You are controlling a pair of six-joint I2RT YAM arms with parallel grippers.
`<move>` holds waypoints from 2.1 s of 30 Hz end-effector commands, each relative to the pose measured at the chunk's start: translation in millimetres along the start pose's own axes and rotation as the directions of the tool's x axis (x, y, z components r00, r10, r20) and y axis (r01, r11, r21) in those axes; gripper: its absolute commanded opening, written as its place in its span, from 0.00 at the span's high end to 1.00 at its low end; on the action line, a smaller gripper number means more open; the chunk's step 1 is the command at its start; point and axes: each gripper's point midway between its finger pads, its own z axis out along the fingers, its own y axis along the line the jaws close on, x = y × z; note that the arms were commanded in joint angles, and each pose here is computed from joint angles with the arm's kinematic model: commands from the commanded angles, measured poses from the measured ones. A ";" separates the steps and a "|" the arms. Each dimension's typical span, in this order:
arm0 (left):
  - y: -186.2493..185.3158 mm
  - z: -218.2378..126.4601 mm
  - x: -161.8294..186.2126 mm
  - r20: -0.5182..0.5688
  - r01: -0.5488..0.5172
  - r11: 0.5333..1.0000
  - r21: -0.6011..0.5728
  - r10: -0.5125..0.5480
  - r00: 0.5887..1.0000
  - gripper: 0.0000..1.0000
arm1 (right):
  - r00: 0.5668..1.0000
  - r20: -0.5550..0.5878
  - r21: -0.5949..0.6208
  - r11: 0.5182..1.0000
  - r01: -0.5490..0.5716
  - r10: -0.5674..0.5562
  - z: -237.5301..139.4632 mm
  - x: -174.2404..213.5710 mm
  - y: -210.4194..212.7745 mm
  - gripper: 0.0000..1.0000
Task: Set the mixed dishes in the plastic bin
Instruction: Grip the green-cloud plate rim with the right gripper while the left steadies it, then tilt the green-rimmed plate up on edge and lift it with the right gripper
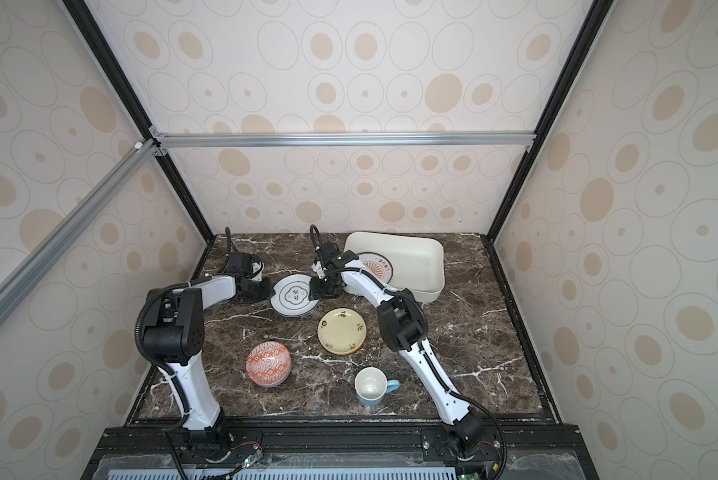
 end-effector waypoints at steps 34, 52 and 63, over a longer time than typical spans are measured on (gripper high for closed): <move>1.2 -34.2 -18.0 0.081 0.030 0.997 0.076 -0.036 0.996 0.39 | 0.998 0.050 -0.180 0.983 -0.029 0.039 -54.1 -17.3 32.2 1.00; -2.5 -94.5 -69.1 0.229 0.027 0.996 0.081 -0.045 0.972 0.31 | 0.980 0.109 -0.304 0.944 -0.124 0.164 -90.6 -51.7 17.9 1.00; -21.8 -125.3 -98.8 0.297 -0.001 0.990 0.141 -0.041 0.954 0.23 | 0.963 0.198 -0.335 0.936 -0.109 0.183 -151.1 -74.8 8.6 1.00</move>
